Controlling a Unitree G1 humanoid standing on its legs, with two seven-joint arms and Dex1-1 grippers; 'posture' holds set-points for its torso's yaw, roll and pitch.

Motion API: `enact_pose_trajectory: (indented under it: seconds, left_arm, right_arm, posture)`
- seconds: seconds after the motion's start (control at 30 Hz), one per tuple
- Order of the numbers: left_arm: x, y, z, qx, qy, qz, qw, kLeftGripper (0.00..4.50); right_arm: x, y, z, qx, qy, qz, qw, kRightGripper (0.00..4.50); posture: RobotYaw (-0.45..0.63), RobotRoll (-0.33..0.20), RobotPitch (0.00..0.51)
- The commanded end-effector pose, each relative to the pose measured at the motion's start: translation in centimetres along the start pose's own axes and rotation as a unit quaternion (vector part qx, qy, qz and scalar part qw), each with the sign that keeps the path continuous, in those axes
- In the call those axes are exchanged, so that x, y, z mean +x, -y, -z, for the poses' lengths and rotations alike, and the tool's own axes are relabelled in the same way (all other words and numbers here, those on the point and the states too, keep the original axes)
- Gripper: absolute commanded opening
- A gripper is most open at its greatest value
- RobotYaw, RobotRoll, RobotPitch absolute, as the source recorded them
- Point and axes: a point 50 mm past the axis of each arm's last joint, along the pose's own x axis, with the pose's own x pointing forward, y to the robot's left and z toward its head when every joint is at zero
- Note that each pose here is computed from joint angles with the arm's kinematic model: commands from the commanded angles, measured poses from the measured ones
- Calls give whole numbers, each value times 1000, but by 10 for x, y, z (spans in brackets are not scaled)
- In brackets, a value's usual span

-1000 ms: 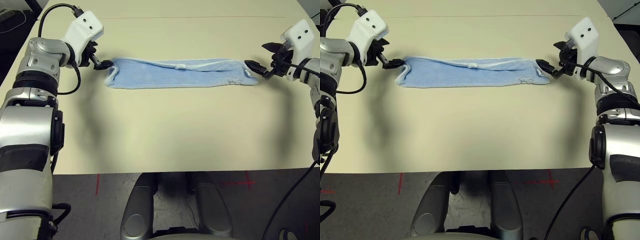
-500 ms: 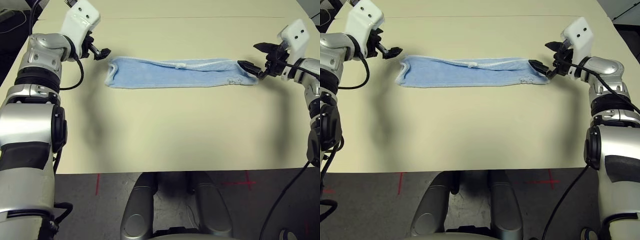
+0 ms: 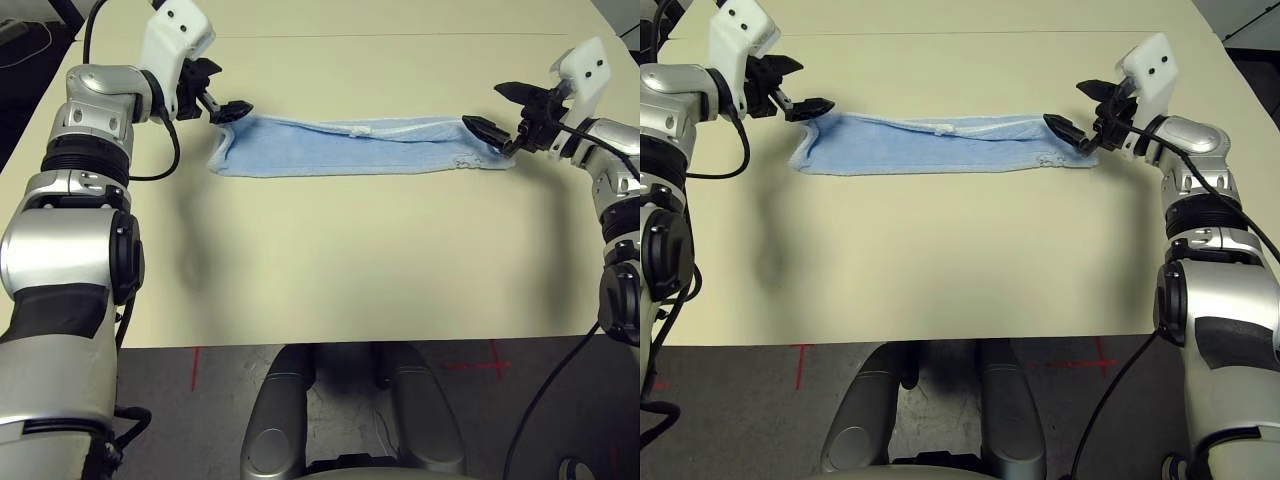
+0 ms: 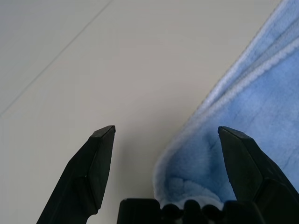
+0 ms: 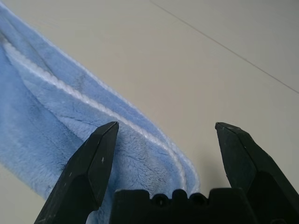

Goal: Fold the towel and set it aside.

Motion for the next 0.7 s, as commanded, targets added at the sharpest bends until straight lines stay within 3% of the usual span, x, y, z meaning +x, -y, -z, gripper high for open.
enact_pose_trajectory:
  seconds: [0.03, 0.4, 0.7]
  left_arm:
    - [2, 4, 6, 2, -9, 5, 1000, 4464]
    - [5, 5, 4, 4, -7, 7, 1000, 4464]
    - [4, 7, 7, 1, -10, 11, 1000, 4464]
  right_arm:
    - [3, -4, 10, -8, -40, 12, 999, 4500]
    - [15, -4, 14, -29, -105, 70, 992, 4500]
    - [21, -1, 11, -7, -91, 141, 986, 4500]
  posture:
    - [43, 0, 315]
    - [42, 0, 317]
    - [34, 0, 324]
